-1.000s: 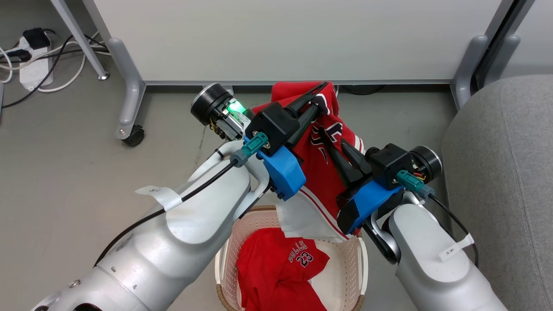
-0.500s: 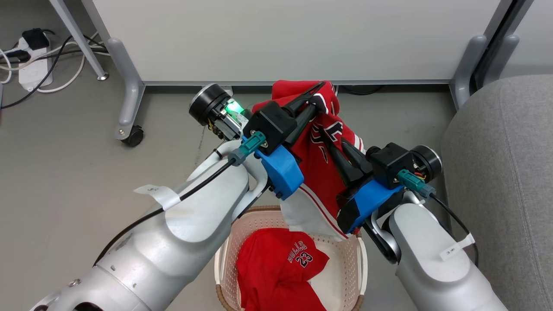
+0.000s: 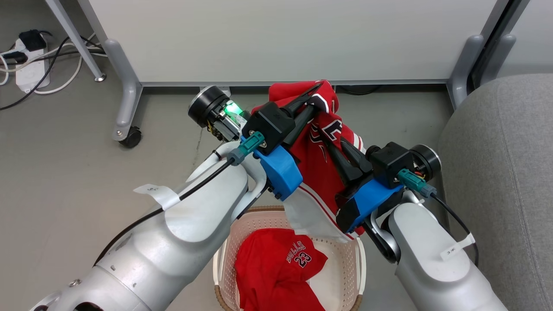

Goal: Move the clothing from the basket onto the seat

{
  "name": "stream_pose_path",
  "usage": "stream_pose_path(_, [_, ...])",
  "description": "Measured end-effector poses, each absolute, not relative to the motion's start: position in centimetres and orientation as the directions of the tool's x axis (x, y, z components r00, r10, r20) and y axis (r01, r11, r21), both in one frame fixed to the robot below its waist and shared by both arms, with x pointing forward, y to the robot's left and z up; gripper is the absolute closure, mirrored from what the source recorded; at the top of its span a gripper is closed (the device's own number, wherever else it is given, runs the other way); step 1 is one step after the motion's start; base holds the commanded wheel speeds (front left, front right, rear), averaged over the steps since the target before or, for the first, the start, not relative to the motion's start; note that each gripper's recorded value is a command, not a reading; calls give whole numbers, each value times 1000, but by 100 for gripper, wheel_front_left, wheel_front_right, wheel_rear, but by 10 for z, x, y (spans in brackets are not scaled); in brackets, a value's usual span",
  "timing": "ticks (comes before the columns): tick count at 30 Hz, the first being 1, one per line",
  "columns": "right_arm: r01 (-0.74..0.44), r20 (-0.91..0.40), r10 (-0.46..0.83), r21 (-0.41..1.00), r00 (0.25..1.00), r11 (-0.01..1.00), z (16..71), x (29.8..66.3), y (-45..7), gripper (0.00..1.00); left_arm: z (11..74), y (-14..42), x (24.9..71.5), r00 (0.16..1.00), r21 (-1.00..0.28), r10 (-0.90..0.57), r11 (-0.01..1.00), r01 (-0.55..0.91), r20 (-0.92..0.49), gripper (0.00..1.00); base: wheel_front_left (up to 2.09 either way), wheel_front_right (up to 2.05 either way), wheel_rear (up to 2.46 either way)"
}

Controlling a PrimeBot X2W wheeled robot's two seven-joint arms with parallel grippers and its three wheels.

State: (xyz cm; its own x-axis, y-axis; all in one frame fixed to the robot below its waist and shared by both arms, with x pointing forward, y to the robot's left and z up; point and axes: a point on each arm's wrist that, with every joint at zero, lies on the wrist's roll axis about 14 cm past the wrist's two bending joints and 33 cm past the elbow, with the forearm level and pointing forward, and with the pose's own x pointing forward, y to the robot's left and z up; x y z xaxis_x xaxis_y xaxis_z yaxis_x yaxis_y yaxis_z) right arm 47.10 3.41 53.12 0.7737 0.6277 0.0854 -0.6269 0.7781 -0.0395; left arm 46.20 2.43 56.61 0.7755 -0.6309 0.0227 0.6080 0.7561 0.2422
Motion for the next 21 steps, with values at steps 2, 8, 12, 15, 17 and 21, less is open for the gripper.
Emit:
stream_pose_path(2, [-626, 90, 627, -39, 774, 779, 533, 471, 34, 100, 565, 25, 462, 777, 242, -629, 757, 607, 18, 0, 0, 0, 0])
stream_pose_path(8, [-621, 110, 619, -19, 778, 784, 539, 472, 32, 100, 565, 21, 460, 767, 243, -642, 747, 619, 17, 0, 0, 0, 0])
stream_pose_path(12, [-610, 126, 607, -17, 785, 792, 544, 474, 28, 100, 561, 23, 460, 768, 245, -640, 746, 619, 9, 0, 0, 0, 0])
stream_pose_path(15, [-596, 141, 591, -10, 794, 803, 549, 477, 22, 100, 559, 22, 460, 766, 242, -643, 744, 623, 6, 0, 0, 0, 0])
stream_pose_path(17, [-585, 154, 579, -3, 801, 811, 553, 479, 18, 100, 556, 21, 458, 763, 233, -647, 742, 629, 1, 0, 0, 0, 0])
stream_pose_path(21, [-561, 176, 551, 13, 816, 828, 560, 483, 9, 100, 551, 18, 455, 756, 226, -654, 735, 639, -11, 0, 0, 0, 0])
